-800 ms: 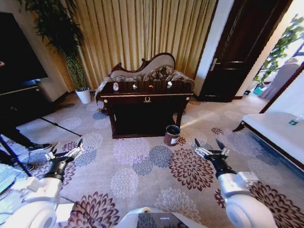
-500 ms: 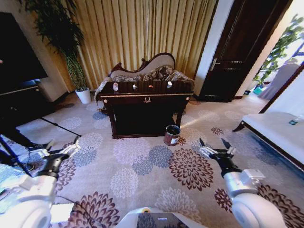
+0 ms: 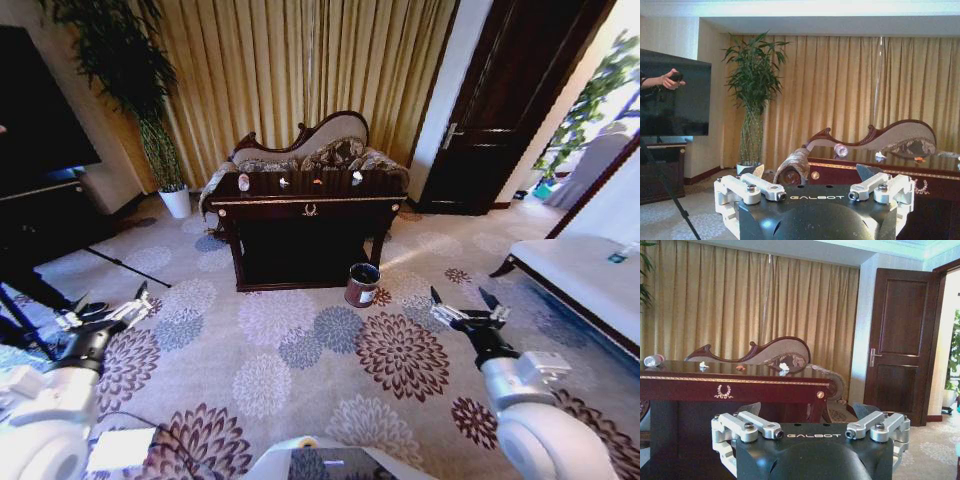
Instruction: Move to the front of the table and place the trash on the table into the trash bin.
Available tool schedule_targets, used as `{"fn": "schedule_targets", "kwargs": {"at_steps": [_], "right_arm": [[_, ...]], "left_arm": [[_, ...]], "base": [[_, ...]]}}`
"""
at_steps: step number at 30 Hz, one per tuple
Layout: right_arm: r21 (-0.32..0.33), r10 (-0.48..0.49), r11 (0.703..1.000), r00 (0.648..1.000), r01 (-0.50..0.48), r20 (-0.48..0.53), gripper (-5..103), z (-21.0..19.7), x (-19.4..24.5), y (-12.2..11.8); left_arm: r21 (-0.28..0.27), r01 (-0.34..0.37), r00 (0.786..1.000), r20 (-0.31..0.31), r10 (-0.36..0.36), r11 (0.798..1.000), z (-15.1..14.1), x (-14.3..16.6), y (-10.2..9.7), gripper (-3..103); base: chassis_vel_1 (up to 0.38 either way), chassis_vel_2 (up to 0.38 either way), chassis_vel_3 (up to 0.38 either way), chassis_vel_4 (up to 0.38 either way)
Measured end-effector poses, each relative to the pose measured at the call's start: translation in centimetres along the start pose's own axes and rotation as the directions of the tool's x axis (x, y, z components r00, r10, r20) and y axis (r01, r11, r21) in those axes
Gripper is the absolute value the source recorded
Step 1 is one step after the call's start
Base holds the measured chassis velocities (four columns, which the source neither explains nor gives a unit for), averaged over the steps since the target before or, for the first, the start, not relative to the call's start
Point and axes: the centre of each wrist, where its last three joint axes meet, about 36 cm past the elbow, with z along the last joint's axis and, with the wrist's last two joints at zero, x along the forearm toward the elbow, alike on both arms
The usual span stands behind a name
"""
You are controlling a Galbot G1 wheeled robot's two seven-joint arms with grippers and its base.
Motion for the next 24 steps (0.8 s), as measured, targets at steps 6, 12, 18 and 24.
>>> {"fn": "schedule_targets", "kwargs": {"at_steps": [6,12,18,24], "right_arm": [[-0.015,-0.01,1.0,1.0,0.01,0.017,100,0.11,-0.06,0.4],[-0.012,-0.019,1.0,1.0,0.02,0.025,100,0.25,-0.03,0.65],[-0.001,-0.043,0.999,0.998,0.044,0.037,100,0.22,-0.04,0.57],[0.002,-0.046,0.999,0.998,0.046,0.039,100,0.32,0.05,0.61]], "left_arm": [[0.008,-0.006,1.0,0.005,0.006,1.0,0.19,-0.02,-0.22,100],[0.014,-0.01,1.0,0.0,0.01,1.0,0.54,0.14,-0.41,100],[-0.002,-0.034,0.999,0.005,0.034,0.999,0.42,0.02,-0.39,100],[-0.006,-0.04,0.999,0.005,0.04,0.999,0.42,0.02,-0.34,100]], "base": [[0.0,0.0,0.0,0.0],[0.0,0.0,0.0,0.0],[0.0,0.0,0.0,0.0],[0.0,0.0,0.0,0.0]]}}
